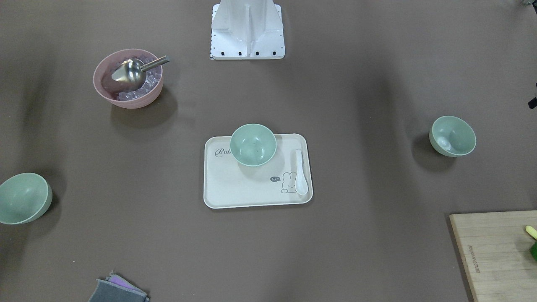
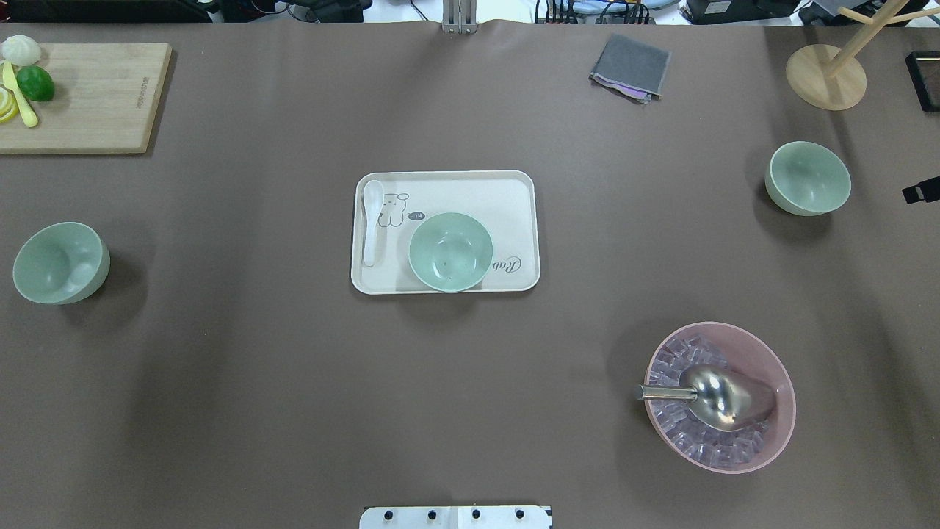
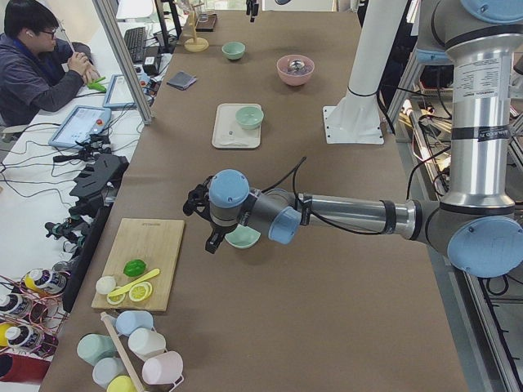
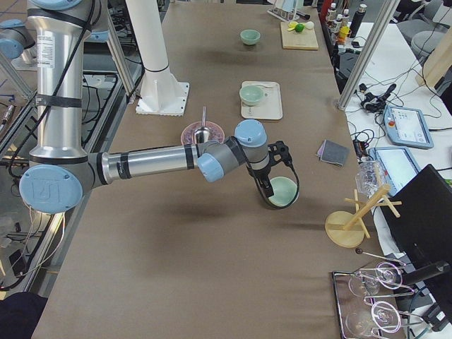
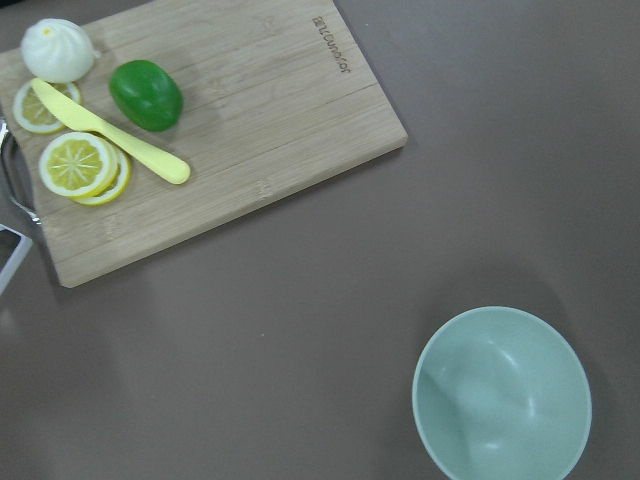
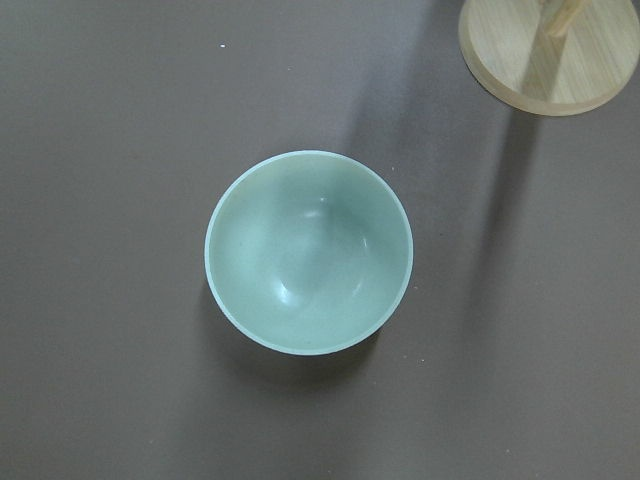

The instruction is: Stack green bowls together

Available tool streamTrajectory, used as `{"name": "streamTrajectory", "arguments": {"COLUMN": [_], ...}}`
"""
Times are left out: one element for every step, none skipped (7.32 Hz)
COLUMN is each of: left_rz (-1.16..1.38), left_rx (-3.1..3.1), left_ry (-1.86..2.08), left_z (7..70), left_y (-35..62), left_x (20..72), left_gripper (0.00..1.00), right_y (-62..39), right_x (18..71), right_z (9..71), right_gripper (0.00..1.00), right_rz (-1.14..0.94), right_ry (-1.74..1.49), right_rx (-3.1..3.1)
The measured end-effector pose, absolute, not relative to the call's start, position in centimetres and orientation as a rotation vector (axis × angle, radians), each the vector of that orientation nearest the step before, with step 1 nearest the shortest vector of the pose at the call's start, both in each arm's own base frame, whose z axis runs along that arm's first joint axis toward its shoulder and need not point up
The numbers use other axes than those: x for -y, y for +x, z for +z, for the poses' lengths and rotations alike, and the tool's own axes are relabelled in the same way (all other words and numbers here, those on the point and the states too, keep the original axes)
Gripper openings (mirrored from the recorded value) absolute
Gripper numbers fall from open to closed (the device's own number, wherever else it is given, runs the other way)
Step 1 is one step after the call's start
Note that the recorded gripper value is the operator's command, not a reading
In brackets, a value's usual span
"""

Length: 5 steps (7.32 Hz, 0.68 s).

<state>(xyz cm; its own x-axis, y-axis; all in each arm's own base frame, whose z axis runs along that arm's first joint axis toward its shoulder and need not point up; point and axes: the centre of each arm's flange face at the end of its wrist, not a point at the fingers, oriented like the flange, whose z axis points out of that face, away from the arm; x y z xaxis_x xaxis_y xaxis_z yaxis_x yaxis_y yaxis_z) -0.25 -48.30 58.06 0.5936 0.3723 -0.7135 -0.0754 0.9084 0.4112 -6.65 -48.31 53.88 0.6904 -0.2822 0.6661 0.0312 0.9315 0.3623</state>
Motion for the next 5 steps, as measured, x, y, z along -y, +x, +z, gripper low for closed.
{"name": "streamTrajectory", "arguments": {"left_rz": [0.235, 0.216, 0.199, 0.184, 0.179], "left_rx": [-0.848, -0.805, -0.792, -0.793, -0.801], "left_ry": [0.337, 0.324, 0.316, 0.319, 0.324], "left_z": [59.0, 60.2, 61.7, 63.2, 64.5], "left_y": [1.8, 4.4, 7.1, 9.2, 10.5], "left_x": [48.6, 48.8, 48.8, 48.6, 48.4], "left_gripper": [0.97, 0.97, 0.97, 0.97, 0.91], "right_y": [-8.0, -8.7, -9.0, -9.1, -9.1], "right_x": [48.3, 48.2, 48.1, 48.1, 48.0], "right_z": [54.1, 54.2, 54.4, 54.5, 54.5], "right_gripper": [1.00, 1.00, 1.00, 1.00, 1.00], "right_rz": [-0.144, -0.130, -0.124, -0.123, -0.122], "right_ry": [0.317, 0.306, 0.299, 0.296, 0.295], "right_rx": [0.775, 0.765, 0.761, 0.761, 0.762]}}
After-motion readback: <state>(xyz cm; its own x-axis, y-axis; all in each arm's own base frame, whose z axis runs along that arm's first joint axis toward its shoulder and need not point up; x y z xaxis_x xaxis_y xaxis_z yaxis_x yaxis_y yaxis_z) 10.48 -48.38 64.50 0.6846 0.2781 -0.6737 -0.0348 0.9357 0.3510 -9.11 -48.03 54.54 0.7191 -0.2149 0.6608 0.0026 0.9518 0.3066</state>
